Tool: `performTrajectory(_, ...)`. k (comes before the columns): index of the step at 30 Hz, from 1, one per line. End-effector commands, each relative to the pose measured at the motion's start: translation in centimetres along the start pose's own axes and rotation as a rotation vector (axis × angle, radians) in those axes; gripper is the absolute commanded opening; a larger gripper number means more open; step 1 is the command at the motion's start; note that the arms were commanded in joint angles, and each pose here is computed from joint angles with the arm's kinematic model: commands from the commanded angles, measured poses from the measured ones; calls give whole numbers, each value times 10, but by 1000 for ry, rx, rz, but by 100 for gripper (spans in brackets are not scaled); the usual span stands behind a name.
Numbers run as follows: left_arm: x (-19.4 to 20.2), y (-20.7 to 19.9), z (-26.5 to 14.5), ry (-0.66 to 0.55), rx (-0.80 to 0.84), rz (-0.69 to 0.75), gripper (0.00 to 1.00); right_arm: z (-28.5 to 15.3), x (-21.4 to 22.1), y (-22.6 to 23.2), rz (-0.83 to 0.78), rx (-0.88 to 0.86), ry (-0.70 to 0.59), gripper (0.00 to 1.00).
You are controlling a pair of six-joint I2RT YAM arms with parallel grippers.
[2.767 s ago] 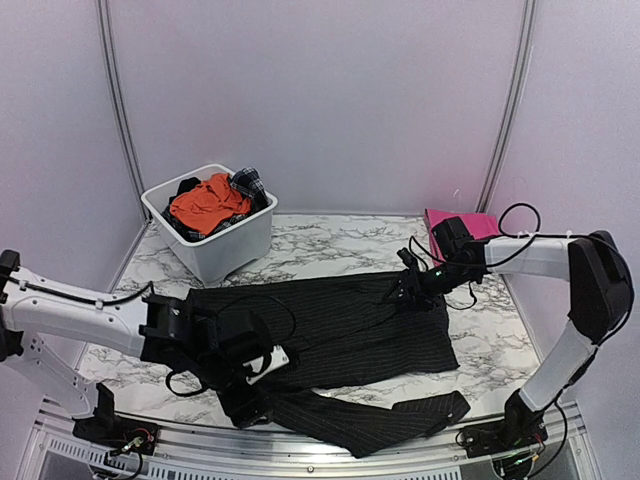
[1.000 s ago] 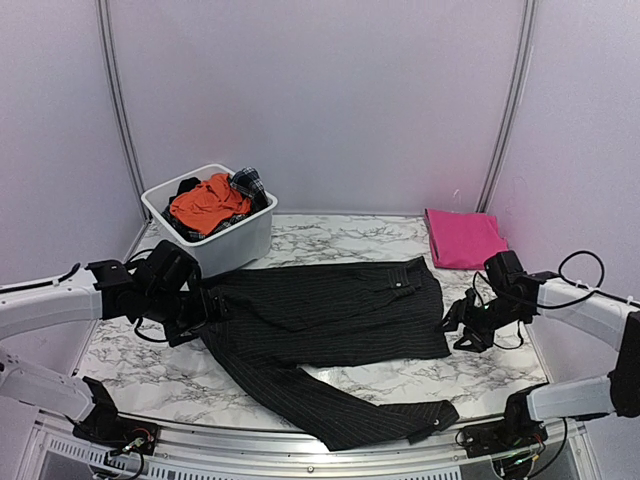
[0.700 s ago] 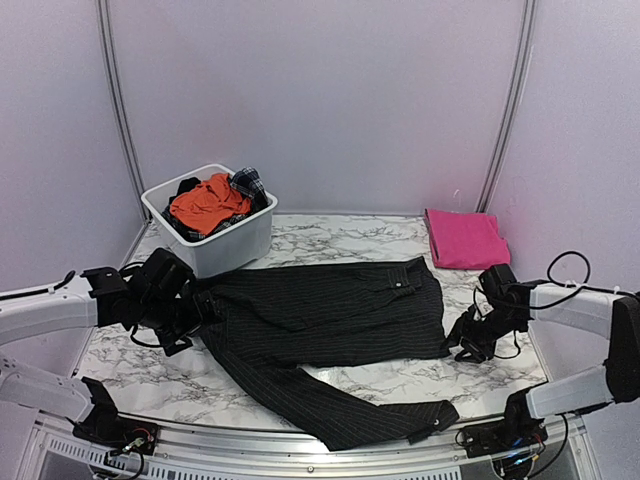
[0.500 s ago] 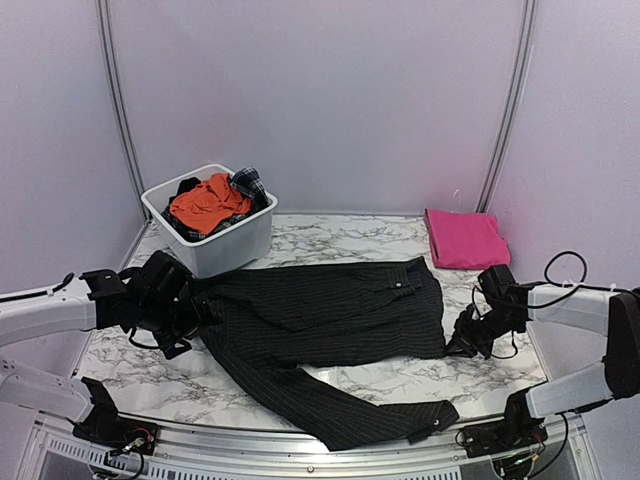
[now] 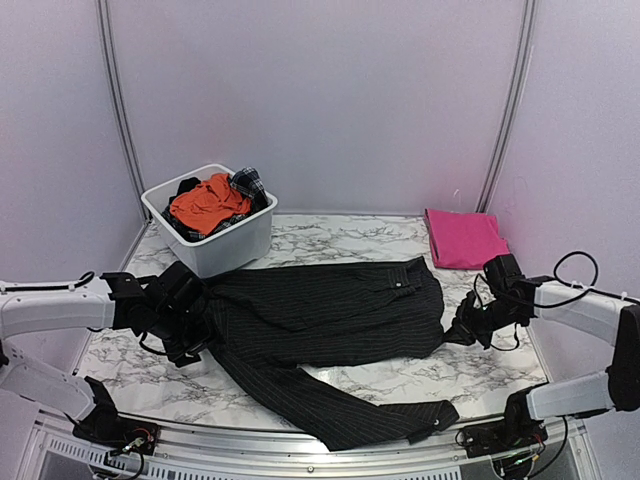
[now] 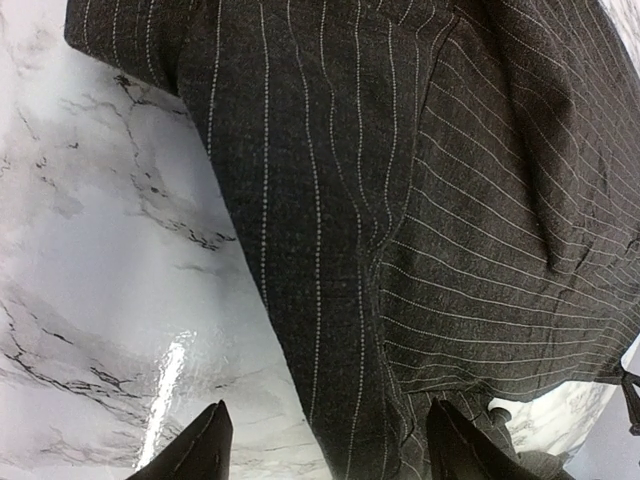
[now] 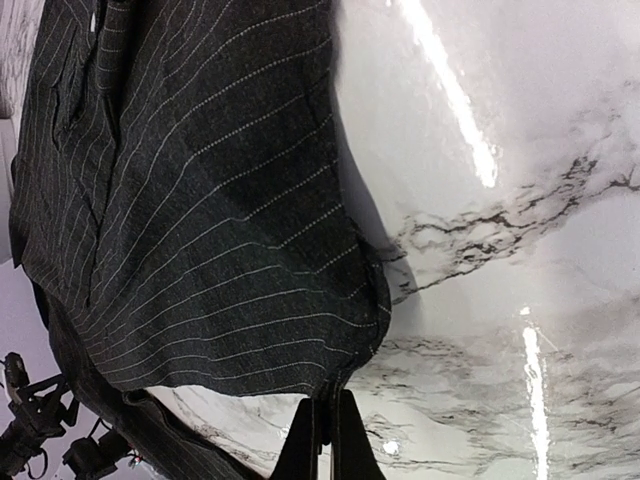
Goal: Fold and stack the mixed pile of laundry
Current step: Fold the 1/3-folded shirt at the center of the board.
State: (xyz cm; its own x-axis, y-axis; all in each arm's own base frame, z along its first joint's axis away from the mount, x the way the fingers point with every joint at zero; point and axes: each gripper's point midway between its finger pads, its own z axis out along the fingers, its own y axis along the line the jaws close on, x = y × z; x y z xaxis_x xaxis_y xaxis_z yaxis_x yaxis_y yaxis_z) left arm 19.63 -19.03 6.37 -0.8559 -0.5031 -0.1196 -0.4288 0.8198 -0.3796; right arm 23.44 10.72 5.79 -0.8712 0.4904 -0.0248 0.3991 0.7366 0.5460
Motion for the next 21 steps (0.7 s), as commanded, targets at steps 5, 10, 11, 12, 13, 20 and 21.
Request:
performTrajectory(5, 15, -6, 4, 75, 2, 14, 56, -20, -11, 23, -38, -53, -48, 0)
performTrajectory(10, 25, -8, 1, 110, 28, 8, 58, -28, -9, 25, -32, -63, -59, 0)
performTrajectory(11, 26, -7, 0, 110, 31, 0, 59, -30, -8, 27, -30, -70, -58, 0)
performTrajectory(12, 27, -7, 0, 104, 37, -2, 61, -31, -7, 28, -28, -78, -57, 0)
performTrajectory(13, 27, -8, -1, 101, 44, -4, 62, -32, -7, 30, -25, -85, -58, 0)
performTrajectory(20, 37, -24, 8, 108, 137, -2, 57, -34, -8, 34, -18, -96, -54, 0)
performTrajectory(21, 38, -26, 9, 110, 149, -2, 52, -35, -8, 35, -19, -97, -53, 0)
